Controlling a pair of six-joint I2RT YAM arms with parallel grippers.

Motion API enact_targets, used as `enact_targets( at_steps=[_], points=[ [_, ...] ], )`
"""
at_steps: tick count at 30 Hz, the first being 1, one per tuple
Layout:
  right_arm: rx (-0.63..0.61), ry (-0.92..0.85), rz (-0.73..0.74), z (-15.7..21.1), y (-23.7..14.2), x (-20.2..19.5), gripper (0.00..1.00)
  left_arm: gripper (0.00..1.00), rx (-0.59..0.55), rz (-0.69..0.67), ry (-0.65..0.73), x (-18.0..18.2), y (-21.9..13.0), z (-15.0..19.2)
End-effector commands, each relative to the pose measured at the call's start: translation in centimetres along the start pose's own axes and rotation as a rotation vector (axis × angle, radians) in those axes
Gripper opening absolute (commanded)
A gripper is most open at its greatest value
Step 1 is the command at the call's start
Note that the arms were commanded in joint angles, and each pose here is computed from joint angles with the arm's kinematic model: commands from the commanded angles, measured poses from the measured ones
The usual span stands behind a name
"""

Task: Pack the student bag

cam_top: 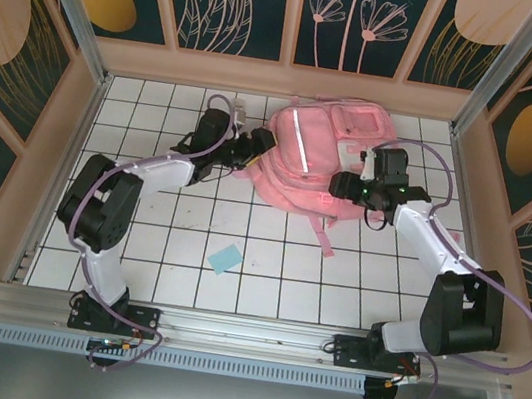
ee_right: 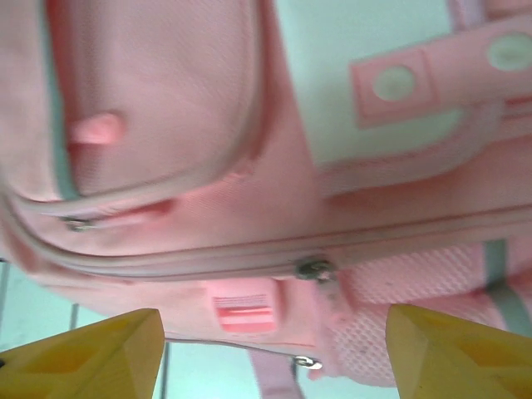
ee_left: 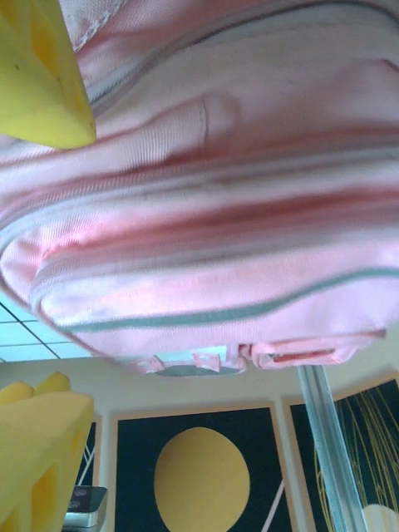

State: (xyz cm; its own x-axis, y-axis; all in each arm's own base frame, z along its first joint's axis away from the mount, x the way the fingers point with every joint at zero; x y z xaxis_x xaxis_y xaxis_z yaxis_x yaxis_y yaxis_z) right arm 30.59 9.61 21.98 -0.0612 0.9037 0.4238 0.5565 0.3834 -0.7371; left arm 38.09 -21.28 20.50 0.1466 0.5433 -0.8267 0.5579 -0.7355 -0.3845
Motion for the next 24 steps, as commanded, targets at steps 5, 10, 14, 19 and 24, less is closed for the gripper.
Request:
enact_targets(
  at_steps=[5,10,14,19,24],
  points=[
    [-0.087,-0.004,-0.223,-1.8,0.8,5.1,0.71,0.81,-0.087,-0.119,0.143,0.3,-0.9,-0.4],
    [-0.058,0.014,-0.223,-1.4,3.7,6.0,0.71,0.77,-0.074,-0.013,0.113,1.7,1.7,-0.1],
    [-0.048,0.052,-0.178,-1.0,5.3,5.6,0.71,0.75,-0.045,0.051,0.079,2.6,2.9,0.9],
    [-0.034,0.089,-0.170,0.0,6.6,5.2,0.72,0.75,-0.003,0.061,0.087,2.8,3.7,2.9],
    [0.018,0.098,-0.285,0.5,8.1,6.7,0.72,0.74,0.034,0.083,0.063,3.2,4.4,4.4]
  ],
)
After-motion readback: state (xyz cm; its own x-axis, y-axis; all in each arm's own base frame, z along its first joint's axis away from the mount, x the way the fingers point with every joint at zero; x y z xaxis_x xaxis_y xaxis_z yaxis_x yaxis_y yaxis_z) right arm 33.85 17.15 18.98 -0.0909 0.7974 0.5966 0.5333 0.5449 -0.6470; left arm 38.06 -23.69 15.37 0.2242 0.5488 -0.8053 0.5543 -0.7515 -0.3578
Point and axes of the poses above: each hand's point on the last joint's axis, 136 mm out from that joint toward the fingers, its own y axis out along the fingers, its own x axis along the line the jaws close on, z = x × y, the point moved 10 cm from there along -y, back along the fingers, and after that the axes turned 6 degrees about y, right-handed, at the moved point
